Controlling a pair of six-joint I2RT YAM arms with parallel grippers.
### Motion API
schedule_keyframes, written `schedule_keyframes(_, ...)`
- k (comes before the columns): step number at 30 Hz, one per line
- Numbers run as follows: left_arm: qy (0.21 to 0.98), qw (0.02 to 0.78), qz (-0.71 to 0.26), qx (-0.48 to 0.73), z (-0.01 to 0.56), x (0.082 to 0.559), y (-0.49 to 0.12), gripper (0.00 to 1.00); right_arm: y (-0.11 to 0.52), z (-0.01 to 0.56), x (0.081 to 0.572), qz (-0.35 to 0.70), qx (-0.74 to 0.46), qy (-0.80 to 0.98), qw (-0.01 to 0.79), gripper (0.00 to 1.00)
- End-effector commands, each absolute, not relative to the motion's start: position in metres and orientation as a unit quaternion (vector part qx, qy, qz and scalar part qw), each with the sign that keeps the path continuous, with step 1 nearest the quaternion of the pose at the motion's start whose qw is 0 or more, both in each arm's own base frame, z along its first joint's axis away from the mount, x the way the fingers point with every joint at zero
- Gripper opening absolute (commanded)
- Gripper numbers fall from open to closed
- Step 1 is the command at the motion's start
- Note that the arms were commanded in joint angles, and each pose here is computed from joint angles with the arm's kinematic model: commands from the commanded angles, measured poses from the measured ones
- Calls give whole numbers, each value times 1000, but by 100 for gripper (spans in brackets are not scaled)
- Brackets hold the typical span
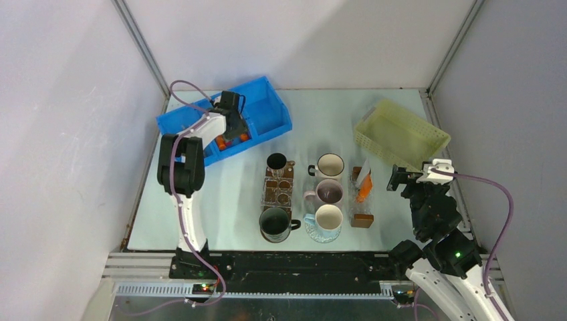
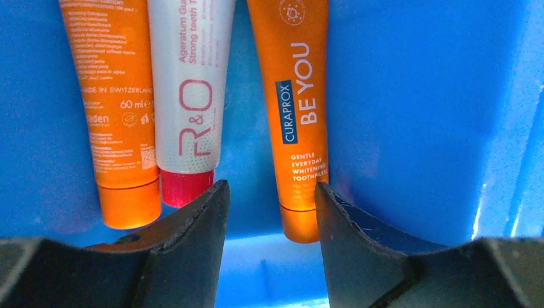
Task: Prepare toiletry sets of a toothbrush and toothpaste on the tray
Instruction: Pick up the toothpaste from the storage box.
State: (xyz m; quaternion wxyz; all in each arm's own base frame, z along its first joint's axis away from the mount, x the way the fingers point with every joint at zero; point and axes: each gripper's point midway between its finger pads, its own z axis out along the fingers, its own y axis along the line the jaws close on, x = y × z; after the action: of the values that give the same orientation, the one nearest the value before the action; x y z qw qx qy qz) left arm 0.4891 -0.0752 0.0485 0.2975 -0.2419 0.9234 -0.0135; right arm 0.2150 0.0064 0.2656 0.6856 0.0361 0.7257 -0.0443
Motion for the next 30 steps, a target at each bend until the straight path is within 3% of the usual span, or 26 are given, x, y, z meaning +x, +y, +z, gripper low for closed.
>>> schedule_keyframes(1, 916, 304, -60, -254, 52, 507, -84, 59, 8, 273, 218, -35, 39, 715, 697, 97)
schedule_keyframes(11, 925, 269, -30, -267, 30, 497, -73, 57, 10, 271, 219, -30, 35, 718, 695, 97)
schedule_keyframes(26, 920, 293, 15, -259, 60, 491, -53, 33, 15, 268, 220, -19, 23, 721, 692, 97)
schedule_keyframes(30, 916, 307, 28, -255, 70, 492, -47, 34, 16, 268, 220, -17, 22, 721, 692, 97)
